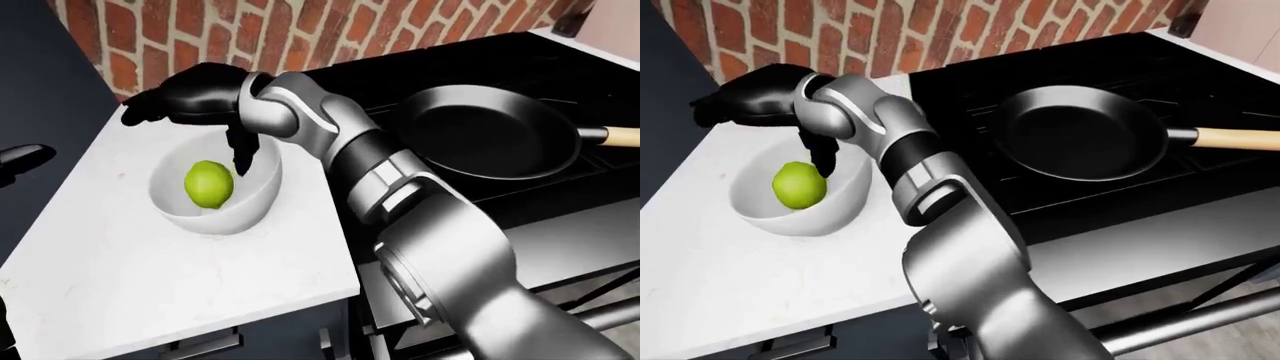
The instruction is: Pick the lemon from the pan and place it in the bowl.
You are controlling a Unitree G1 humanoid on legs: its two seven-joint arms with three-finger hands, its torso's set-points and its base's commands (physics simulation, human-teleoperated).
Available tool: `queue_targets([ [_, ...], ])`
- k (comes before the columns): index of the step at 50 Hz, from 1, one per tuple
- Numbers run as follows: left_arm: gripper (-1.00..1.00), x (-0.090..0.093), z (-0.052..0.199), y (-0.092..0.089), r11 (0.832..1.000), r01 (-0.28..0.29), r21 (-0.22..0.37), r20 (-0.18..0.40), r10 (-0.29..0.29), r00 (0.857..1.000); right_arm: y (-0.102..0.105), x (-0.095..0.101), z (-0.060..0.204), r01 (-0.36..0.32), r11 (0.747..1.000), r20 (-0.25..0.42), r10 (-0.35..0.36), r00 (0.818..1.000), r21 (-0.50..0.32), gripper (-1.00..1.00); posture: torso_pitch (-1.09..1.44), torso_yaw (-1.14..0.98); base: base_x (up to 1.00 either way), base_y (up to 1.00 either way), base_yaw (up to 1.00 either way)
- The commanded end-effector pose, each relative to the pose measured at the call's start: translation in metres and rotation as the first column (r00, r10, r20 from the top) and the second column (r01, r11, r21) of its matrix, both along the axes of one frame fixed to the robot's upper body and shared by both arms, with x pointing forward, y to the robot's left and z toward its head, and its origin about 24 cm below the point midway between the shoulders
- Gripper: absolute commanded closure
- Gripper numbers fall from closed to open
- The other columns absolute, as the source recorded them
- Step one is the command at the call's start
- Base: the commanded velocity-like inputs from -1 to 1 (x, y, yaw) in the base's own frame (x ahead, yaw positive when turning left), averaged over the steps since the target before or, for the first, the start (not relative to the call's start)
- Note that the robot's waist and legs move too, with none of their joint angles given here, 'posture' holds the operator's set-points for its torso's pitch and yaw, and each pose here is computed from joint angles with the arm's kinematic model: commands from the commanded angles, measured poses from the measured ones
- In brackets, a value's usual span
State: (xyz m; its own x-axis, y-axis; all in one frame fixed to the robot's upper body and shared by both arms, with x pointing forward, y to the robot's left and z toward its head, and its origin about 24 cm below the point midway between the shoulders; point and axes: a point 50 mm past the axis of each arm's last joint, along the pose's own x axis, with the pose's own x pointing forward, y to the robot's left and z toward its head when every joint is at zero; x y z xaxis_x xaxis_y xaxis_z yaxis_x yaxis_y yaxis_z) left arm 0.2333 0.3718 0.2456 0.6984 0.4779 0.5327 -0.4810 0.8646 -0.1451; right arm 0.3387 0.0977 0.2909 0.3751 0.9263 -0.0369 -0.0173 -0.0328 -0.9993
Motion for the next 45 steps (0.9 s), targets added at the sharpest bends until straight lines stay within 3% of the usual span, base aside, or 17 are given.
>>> queue_targets([
  [1, -1.00, -0.007, 0.019, -0.002, 0.999, -0.009, 0.052, 0.073, 0.005, 0.997, 0.001, -0.006, 0.025, -0.026, 0.998, 0.063, 0.022, 0.998, 0.059, -0.57, 0.00, 0.00, 0.00, 0.00, 0.00],
  [7, -1.00, -0.007, 0.020, -0.002, 0.999, -0.009, 0.051, 0.075, 0.005, 0.997, -0.001, -0.008, 0.040, -0.030, 0.997, 0.079, 0.024, 0.997, 0.065, -0.37, 0.00, 0.00, 0.00, 0.00, 0.00],
  [18, -1.00, -0.006, 0.020, -0.002, 0.999, -0.009, 0.054, 0.073, 0.005, 0.997, -0.011, -0.009, 0.066, -0.017, 0.995, 0.098, 0.008, 0.995, 0.097, -0.43, 0.00, 0.00, 0.00, 0.00, 0.00],
  [27, -1.00, -0.005, 0.022, -0.002, 0.998, -0.008, 0.056, 0.074, 0.003, 0.997, -0.025, -0.007, 0.085, 0.014, 0.999, 0.088, -0.018, 0.996, 0.052, -1.00, 0.00, 0.00, 0.00, 0.00, 0.00],
  [45, -1.00, -0.005, 0.025, -0.005, 0.998, -0.004, 0.058, 0.077, -0.001, 0.997, -0.064, 0.004, 0.106, 0.116, 0.992, 0.046, -0.114, 0.992, -0.040, -1.00, 0.00, 0.00, 0.00, 0.00, 0.00],
])
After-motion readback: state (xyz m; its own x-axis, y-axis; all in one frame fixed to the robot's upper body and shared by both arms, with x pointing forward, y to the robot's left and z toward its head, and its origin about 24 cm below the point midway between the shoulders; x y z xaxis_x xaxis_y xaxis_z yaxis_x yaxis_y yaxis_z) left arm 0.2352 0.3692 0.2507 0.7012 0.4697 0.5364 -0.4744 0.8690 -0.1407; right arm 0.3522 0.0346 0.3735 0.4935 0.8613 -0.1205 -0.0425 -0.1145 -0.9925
